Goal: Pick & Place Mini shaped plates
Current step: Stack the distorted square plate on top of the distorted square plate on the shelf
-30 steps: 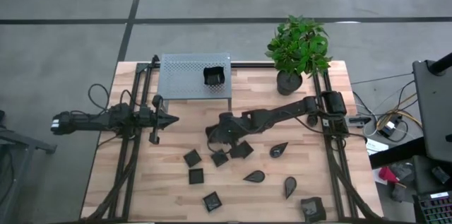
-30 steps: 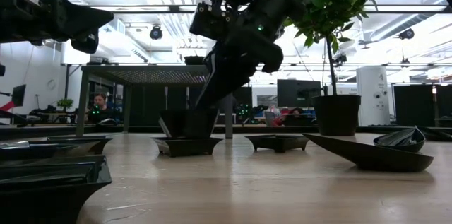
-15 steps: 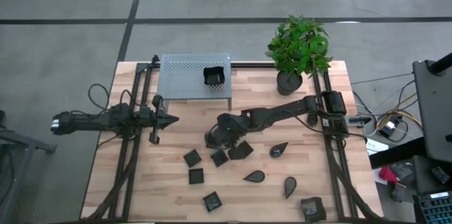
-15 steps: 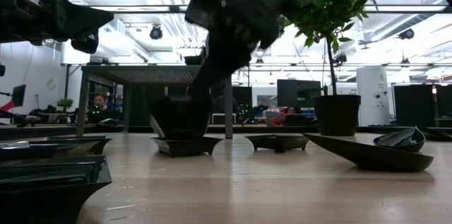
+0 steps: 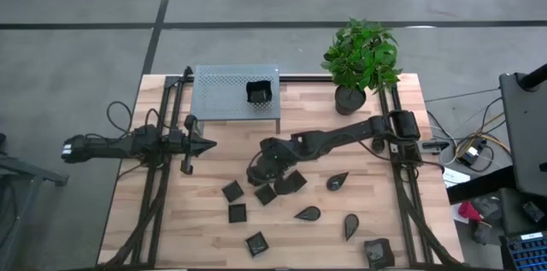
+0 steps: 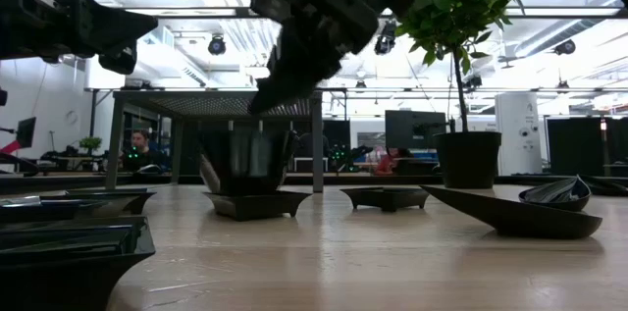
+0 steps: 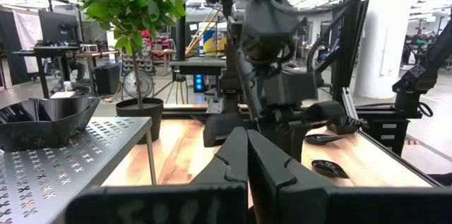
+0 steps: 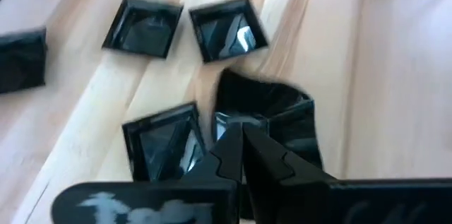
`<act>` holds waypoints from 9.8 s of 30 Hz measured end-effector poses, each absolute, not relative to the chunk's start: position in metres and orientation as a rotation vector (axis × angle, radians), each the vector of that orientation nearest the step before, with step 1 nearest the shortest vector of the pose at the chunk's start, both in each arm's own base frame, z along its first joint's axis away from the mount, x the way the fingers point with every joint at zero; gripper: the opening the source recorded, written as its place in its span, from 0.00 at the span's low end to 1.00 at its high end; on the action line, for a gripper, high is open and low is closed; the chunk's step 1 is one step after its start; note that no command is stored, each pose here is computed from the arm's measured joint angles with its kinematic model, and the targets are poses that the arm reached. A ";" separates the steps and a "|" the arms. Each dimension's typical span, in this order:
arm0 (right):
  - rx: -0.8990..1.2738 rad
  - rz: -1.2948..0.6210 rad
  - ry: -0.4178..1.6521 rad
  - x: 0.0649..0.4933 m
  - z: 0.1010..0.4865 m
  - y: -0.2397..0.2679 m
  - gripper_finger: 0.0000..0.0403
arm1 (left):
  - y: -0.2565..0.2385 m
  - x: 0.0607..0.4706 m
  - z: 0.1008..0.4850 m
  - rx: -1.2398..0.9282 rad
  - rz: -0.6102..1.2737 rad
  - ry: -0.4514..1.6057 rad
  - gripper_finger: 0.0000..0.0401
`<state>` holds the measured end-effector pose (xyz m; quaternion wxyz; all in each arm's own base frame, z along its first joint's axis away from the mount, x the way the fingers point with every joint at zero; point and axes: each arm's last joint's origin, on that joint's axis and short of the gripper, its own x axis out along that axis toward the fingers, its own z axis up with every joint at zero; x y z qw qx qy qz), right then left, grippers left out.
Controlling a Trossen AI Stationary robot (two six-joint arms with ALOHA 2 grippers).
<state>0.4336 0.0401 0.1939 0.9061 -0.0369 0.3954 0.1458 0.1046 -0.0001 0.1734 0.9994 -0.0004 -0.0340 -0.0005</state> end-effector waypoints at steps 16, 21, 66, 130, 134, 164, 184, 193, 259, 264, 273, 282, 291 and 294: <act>-0.016 0.386 0.855 0.432 0.202 0.050 0.03 | 0.000 0.105 0.173 -0.001 -0.001 -0.068 0.00; -0.023 0.365 0.885 0.428 0.194 0.056 0.14 | 0.000 0.105 0.173 -0.001 -0.001 -0.068 0.00; -0.089 0.352 0.916 0.437 0.152 0.066 0.15 | 0.000 0.105 0.173 -0.001 -0.001 -0.064 0.00; -0.085 0.351 0.916 0.439 0.152 0.066 0.10 | 0.000 0.105 0.173 -0.001 -0.001 -0.062 0.00; -0.088 0.352 0.915 0.439 0.152 0.066 0.07 | 0.000 0.105 0.173 -0.001 -0.001 -0.062 0.00; -0.018 0.396 0.894 0.446 0.167 0.066 0.02 | 0.000 0.105 0.173 -0.001 -0.001 -0.063 0.00; -0.062 0.359 0.865 0.451 0.183 0.062 0.02 | 0.000 0.105 0.173 -0.001 -0.001 -0.064 0.00; -0.068 0.359 0.863 0.453 0.189 0.060 0.02 | 0.000 0.105 0.173 -0.001 -0.001 -0.063 0.00; -0.100 0.315 0.943 0.454 0.157 0.066 0.12 | 0.000 0.105 0.173 -0.001 -0.001 -0.063 0.00; -0.098 0.312 0.945 0.454 0.156 0.065 0.11 | 0.000 0.105 0.173 -0.001 -0.001 -0.063 0.00; -0.101 0.312 0.955 0.453 0.155 0.064 0.04 | 0.000 0.105 0.173 -0.001 -0.001 -0.064 0.00; -0.114 0.297 0.954 0.454 0.155 0.063 0.02 | 0.000 0.105 0.173 -0.001 -0.001 -0.064 0.00; -0.114 0.303 0.950 0.456 0.162 0.064 0.02 | 0.000 0.105 0.173 -0.001 -0.001 -0.064 0.00; -0.114 0.310 0.939 0.458 0.166 0.064 0.02 | 0.000 0.105 0.173 -0.001 -0.001 -0.064 0.00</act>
